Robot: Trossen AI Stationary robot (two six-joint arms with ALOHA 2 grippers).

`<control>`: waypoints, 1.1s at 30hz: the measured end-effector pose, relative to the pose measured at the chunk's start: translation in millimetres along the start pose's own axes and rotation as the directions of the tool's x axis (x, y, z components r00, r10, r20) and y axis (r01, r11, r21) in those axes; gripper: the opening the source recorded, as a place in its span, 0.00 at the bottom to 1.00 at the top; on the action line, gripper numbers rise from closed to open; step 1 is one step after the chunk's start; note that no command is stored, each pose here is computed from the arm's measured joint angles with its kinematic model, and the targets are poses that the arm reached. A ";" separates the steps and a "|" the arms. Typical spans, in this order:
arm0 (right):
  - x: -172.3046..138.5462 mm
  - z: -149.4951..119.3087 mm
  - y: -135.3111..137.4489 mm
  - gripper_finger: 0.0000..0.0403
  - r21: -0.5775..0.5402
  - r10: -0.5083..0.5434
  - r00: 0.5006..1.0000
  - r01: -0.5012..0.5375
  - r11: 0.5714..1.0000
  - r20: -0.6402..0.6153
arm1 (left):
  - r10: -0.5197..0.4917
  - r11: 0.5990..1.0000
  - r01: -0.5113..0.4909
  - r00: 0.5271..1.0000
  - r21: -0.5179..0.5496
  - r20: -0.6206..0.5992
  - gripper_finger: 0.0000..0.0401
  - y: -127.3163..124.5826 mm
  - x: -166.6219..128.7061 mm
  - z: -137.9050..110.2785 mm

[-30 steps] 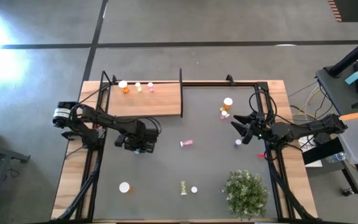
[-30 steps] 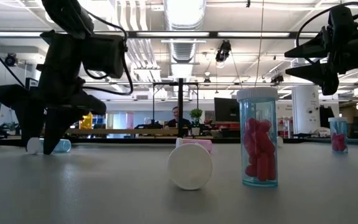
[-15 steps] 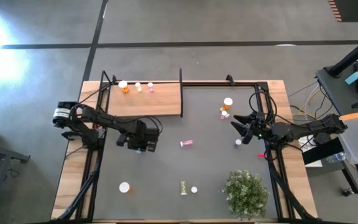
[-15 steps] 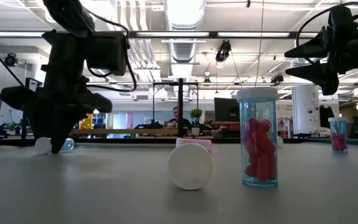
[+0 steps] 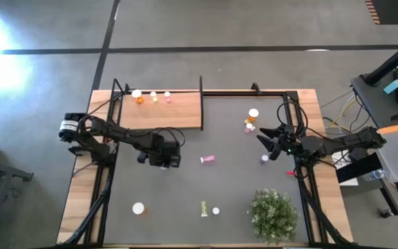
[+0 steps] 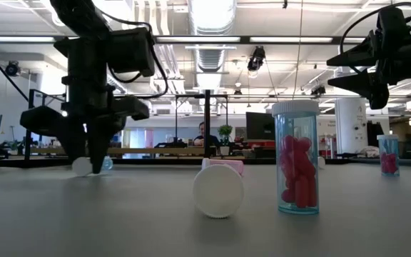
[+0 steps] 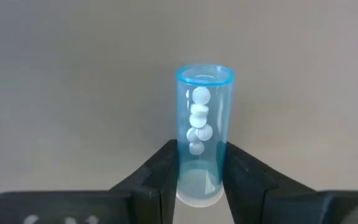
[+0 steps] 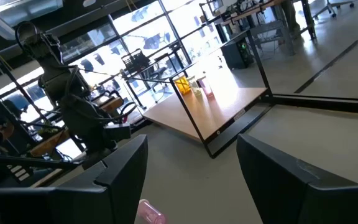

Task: Pick and place medicine bottles onto shelf by color
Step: Put the top left blue pill bottle on the shelf

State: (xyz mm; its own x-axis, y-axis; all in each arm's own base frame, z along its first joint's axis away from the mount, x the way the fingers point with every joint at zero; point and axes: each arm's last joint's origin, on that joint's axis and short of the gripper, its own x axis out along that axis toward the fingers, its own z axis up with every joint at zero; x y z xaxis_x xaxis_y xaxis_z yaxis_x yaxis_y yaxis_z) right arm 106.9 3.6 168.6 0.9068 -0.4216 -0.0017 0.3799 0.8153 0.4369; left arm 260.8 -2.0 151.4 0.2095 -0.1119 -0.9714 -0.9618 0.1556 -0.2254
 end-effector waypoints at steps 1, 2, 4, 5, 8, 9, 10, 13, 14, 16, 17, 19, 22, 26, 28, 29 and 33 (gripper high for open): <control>0.0 0.0 0.0 0.59 -0.001 0.000 1.000 0.000 1.000 0.000 | -0.016 1.000 0.016 1.000 0.002 0.002 0.23 -1.5 0.0 0.2; 0.0 0.0 0.0 0.59 0.000 0.000 1.000 0.000 1.000 0.000 | -0.024 1.000 0.024 1.000 0.003 0.003 0.23 -2.3 0.0 0.4; 0.0 0.0 0.0 0.59 0.000 0.000 1.000 0.000 1.000 0.000 | -0.029 1.000 0.029 1.000 0.004 0.010 0.23 -2.9 0.0 0.6; 0.0 0.0 0.0 0.59 0.000 0.000 1.000 0.000 1.000 0.000 | -0.031 1.000 0.030 0.999 0.006 0.022 0.23 -3.2 0.0 0.9; 0.0 0.0 0.0 0.59 0.000 0.000 1.000 0.000 1.000 0.000 | -0.024 0.999 0.023 0.999 0.023 0.048 0.23 -2.8 -0.1 1.6; 0.0 0.0 0.0 0.59 0.000 0.000 1.000 0.000 1.000 0.000 | -0.024 0.999 0.022 0.998 0.044 0.053 0.23 -2.9 -0.1 1.8; 0.0 0.0 0.0 0.59 0.000 0.000 1.000 0.000 1.000 0.000 | -0.023 0.997 0.020 0.998 0.072 0.054 0.23 -2.8 -0.1 1.8; 0.0 0.0 0.0 0.59 0.000 0.000 1.000 0.000 1.000 0.000 | -0.023 0.981 0.012 0.998 0.195 0.057 0.23 -2.9 -0.1 1.9; 0.0 0.0 0.0 0.59 0.000 0.000 1.000 0.000 1.000 0.000 | -0.024 0.970 0.009 0.998 0.244 0.058 0.23 -2.9 -0.1 1.9; 0.0 0.0 0.0 0.59 0.000 0.000 1.000 0.000 1.000 0.000 | -0.024 0.937 0.000 0.998 0.348 0.064 0.23 -3.0 -0.1 2.1; 0.0 0.0 0.0 0.59 0.000 0.000 1.000 0.000 1.000 0.000 | -0.025 0.916 -0.004 0.998 0.402 0.066 0.23 -3.1 -0.1 2.2; 0.0 0.0 0.0 0.59 0.000 0.000 1.000 0.000 1.000 0.000 | -0.025 0.856 -0.013 0.997 0.518 0.067 0.23 -3.2 -0.2 2.2; 0.0 0.0 0.0 0.59 0.000 0.000 1.000 0.000 1.000 0.000 | -0.026 0.741 -0.026 0.997 0.671 0.068 0.23 -3.2 -0.4 2.2; 0.0 0.0 0.0 0.59 0.000 0.000 1.000 0.000 1.000 0.000 | -0.025 0.518 -0.045 0.997 0.855 0.067 0.23 -3.2 -0.4 2.3; 0.0 0.0 0.0 0.59 0.000 0.000 1.000 0.000 1.000 0.000 | -0.024 0.397 -0.052 0.997 0.916 0.067 0.23 -3.0 -0.5 2.3; 0.0 0.0 0.0 0.59 0.000 0.000 1.000 0.000 1.000 0.000 | -0.024 0.337 -0.056 0.997 0.940 0.068 0.23 -3.0 -0.5 2.3; 0.0 0.0 0.0 0.59 0.000 0.000 1.000 0.000 1.000 0.000 | -0.022 0.118 -0.065 0.997 0.991 0.068 0.23 -2.8 -0.4 2.3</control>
State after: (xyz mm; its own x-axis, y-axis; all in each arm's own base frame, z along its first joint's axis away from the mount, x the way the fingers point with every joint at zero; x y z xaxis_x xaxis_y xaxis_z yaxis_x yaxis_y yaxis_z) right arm 106.8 3.6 168.7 0.9069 -0.4213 -0.0015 0.3795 0.8154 0.4370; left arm 263.8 -0.2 152.3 0.2424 -0.0485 -0.9690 0.0480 0.9981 -0.0380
